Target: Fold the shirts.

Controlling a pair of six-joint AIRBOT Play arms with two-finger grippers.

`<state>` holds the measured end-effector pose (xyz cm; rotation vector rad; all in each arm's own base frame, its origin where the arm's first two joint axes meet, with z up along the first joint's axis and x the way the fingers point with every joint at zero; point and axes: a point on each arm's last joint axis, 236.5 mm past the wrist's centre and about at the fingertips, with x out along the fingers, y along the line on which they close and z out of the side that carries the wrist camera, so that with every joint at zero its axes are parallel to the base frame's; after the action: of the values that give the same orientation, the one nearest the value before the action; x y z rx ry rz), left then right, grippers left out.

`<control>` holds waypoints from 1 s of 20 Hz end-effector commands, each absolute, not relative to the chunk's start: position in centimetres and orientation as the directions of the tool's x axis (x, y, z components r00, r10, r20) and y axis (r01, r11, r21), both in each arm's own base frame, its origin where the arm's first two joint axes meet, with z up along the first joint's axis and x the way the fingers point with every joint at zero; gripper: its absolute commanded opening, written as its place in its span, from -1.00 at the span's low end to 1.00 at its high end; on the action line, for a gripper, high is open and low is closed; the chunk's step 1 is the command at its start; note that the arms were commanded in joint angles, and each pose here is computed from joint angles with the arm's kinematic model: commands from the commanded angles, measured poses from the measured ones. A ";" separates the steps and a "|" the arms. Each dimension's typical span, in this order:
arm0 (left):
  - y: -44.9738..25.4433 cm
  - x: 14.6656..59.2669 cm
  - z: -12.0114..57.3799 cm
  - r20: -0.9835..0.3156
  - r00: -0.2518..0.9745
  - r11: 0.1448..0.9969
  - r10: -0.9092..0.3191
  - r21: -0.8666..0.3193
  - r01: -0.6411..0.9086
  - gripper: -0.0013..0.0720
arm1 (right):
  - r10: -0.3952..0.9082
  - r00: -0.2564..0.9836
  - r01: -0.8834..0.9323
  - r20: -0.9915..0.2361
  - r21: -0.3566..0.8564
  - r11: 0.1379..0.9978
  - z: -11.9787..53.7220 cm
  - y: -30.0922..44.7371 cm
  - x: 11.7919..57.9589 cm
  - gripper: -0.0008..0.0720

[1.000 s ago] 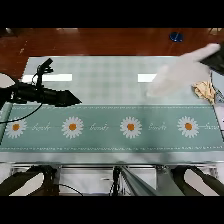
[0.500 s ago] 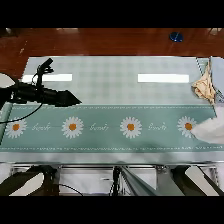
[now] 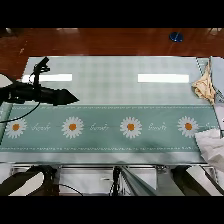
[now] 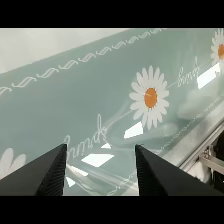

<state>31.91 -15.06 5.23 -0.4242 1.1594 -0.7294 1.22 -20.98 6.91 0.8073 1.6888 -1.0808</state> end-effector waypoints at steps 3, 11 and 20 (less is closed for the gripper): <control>-13.1 32.8 5.2 -0.671 0.255 0.718 -0.696 -0.648 0.254 0.45 | 0.038 -0.599 0.738 -0.800 -0.532 0.415 3.4 -21.8 -6.0 -0.91; -12.2 33.7 4.9 -0.683 0.294 0.744 -0.668 -0.622 0.245 0.46 | -0.128 -0.686 0.592 -0.717 -0.651 0.476 2.2 -28.2 -8.3 0.11; -11.0 41.2 10.2 -0.629 0.578 0.853 -0.520 -0.416 0.316 0.84 | -0.048 0.707 0.345 -0.705 0.285 0.894 11.9 -21.6 41.8 0.23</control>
<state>39.09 -11.23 8.10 -0.3783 0.9038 -0.5342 26.31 -31.94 5.85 0.3509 1.0729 -0.6523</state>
